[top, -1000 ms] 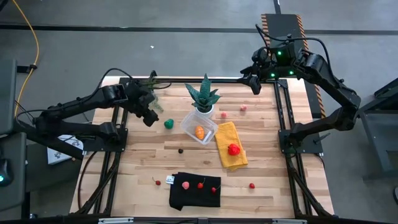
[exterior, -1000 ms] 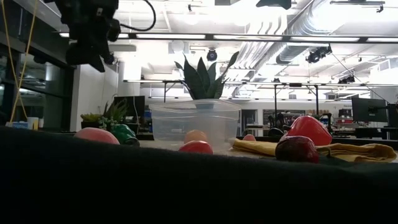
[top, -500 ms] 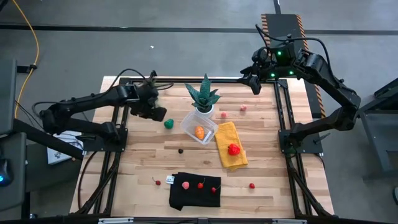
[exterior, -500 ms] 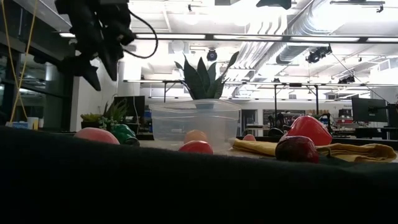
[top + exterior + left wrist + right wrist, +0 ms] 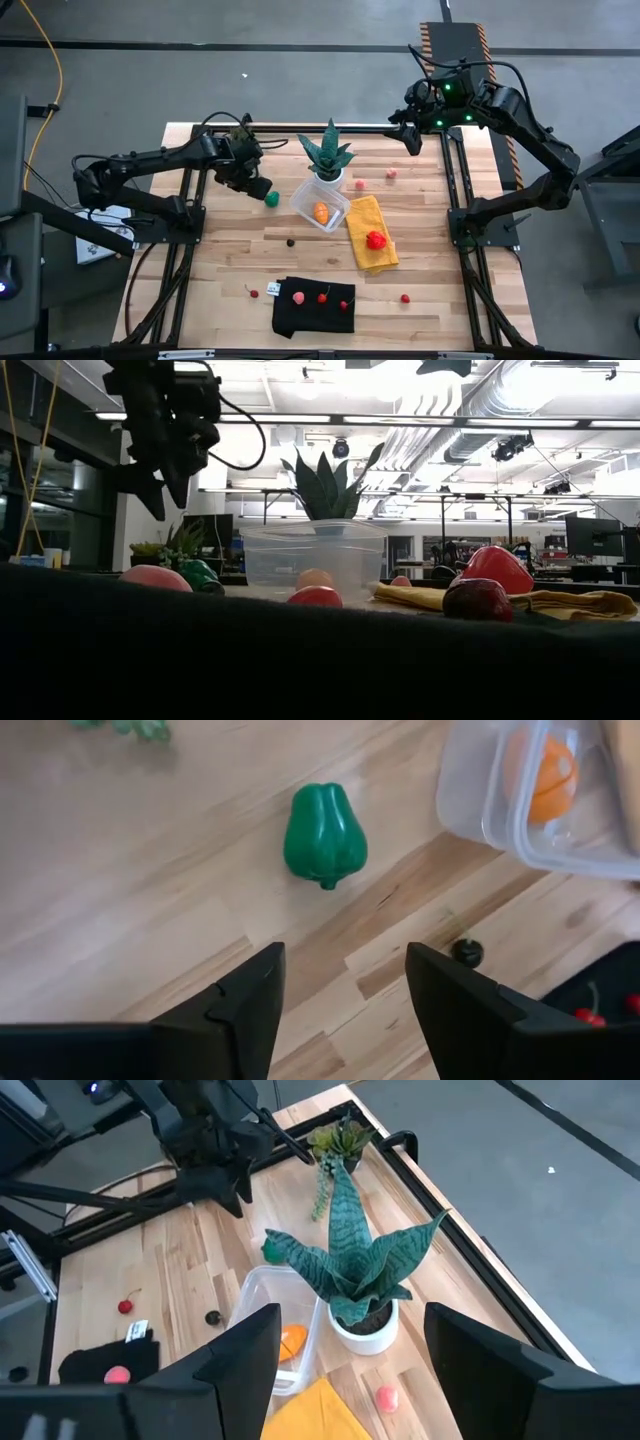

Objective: Pick and placing Produce into tupperware
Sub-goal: Put the green bell pepper into the transparent container

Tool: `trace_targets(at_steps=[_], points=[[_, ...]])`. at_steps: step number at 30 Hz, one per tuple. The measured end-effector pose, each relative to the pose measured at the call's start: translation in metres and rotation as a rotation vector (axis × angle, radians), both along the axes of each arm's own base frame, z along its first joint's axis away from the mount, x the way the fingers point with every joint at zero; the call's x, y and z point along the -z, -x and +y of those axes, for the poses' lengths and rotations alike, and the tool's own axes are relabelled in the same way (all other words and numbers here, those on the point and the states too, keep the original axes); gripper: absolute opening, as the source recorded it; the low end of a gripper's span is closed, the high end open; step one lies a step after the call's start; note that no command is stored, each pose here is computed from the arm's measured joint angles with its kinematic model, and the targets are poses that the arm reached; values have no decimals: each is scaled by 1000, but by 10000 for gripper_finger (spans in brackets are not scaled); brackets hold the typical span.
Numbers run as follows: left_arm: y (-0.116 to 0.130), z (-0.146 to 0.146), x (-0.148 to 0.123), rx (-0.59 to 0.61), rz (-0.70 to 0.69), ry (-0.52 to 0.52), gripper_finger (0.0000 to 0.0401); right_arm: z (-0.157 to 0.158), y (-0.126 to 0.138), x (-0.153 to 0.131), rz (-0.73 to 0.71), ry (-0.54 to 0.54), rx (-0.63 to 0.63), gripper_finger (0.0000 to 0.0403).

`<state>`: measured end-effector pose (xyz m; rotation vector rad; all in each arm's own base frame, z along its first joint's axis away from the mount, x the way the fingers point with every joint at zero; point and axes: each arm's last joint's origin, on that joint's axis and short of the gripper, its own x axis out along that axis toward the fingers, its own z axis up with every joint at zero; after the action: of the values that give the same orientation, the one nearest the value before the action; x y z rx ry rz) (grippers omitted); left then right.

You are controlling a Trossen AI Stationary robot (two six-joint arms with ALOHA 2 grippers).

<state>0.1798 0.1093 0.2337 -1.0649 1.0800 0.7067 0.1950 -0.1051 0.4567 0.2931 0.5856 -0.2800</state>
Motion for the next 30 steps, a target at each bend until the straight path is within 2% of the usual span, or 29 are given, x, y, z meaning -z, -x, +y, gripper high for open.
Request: trace_targets(at_steps=[9,16,21,25,28,30], points=[[1,1,0,174,24,-111,195,0,1,1,15,-6,-2,238],[1,0,0,144,15,-66,195,1,1,2,18,-26,10,238],[-1,-4,0,313,-18,-82,195,1,1,2,17,-27,11,238],[-2,-14,1,480,9,-97,195,1,1,2,16,-30,13,238],[-3,-23,2,527,67,-117,195,1,1,2,16,-35,17,238],[-4,-27,2,507,98,-128,195,1,1,2,14,-43,21,238]])
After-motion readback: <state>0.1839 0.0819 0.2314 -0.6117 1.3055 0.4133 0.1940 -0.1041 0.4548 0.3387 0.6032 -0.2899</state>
